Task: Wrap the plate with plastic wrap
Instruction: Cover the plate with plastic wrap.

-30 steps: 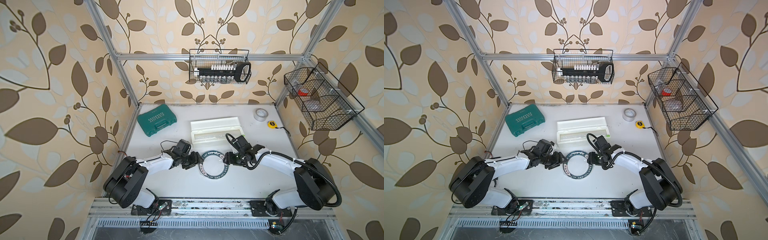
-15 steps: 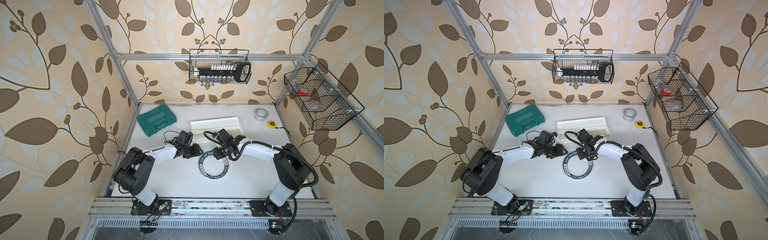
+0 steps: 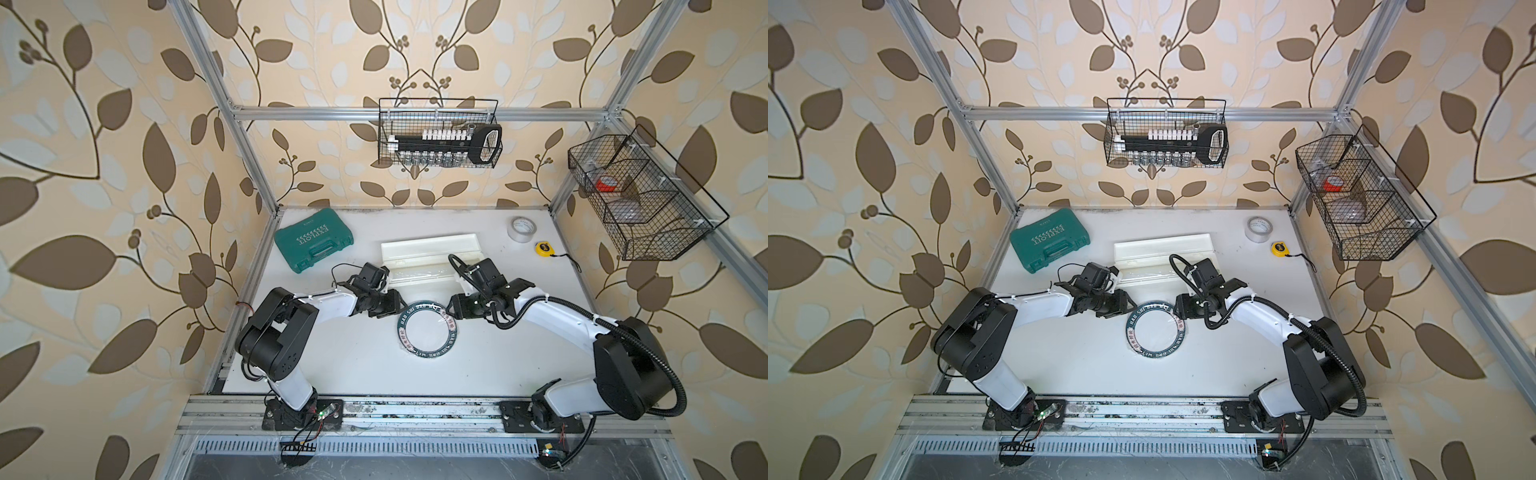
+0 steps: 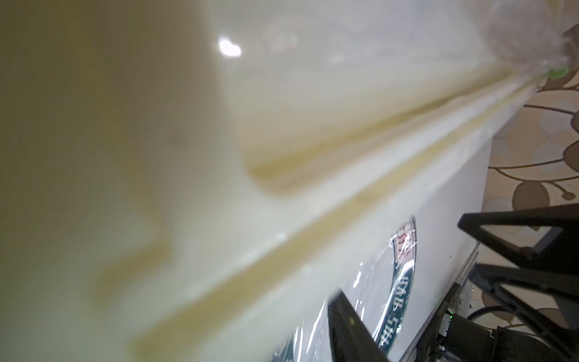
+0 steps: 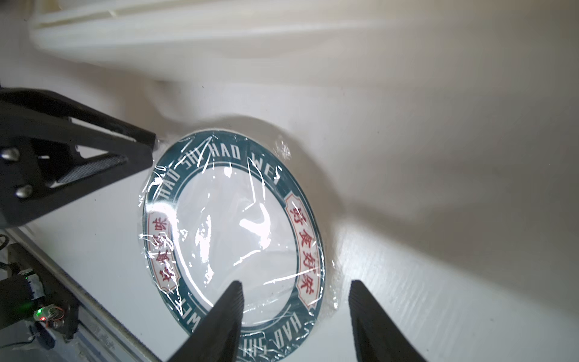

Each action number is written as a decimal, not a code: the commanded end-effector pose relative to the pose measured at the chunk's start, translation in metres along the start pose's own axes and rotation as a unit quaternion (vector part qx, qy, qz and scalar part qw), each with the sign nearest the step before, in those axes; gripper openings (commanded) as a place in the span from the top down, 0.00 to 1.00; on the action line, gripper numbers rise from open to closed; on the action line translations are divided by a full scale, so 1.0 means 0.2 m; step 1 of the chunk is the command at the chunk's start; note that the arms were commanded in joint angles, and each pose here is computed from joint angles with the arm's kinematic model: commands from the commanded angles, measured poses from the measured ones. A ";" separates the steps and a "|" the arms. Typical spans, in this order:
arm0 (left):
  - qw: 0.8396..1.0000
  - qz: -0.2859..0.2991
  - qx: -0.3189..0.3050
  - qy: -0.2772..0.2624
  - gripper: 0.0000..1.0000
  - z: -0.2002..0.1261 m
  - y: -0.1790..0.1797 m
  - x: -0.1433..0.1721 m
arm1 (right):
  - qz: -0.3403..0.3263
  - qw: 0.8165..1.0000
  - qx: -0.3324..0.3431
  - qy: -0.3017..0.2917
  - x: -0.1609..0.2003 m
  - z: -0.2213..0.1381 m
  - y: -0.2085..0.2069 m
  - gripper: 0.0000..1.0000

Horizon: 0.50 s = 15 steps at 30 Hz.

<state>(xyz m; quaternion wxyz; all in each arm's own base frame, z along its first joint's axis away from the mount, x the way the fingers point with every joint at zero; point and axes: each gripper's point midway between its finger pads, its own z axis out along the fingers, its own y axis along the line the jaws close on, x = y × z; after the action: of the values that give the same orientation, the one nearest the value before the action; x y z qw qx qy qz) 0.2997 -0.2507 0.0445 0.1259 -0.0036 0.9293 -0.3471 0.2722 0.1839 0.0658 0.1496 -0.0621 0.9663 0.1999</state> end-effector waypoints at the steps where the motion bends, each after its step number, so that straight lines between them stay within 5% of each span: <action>1: 1.000 0.000 0.014 0.019 0.64 0.04 -0.01 0.03 | 0.028 0.999 -0.038 0.017 0.05 0.02 0.04 0.46; 9: 1.000 -0.015 0.011 0.025 0.89 0.06 0.03 0.06 | 0.054 0.997 -0.050 0.029 0.10 0.11 0.00 0.57; 15: 0.999 -0.031 -0.010 0.015 0.99 0.02 0.13 0.08 | 0.060 0.997 -0.045 0.025 0.10 0.12 -0.03 0.65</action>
<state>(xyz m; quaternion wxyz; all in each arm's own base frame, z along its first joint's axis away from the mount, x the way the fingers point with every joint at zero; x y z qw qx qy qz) 0.3079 -0.2521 0.0425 0.1462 -0.0005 0.9196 -0.3646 0.2629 0.1869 0.0421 0.1162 -0.0200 0.9622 0.2455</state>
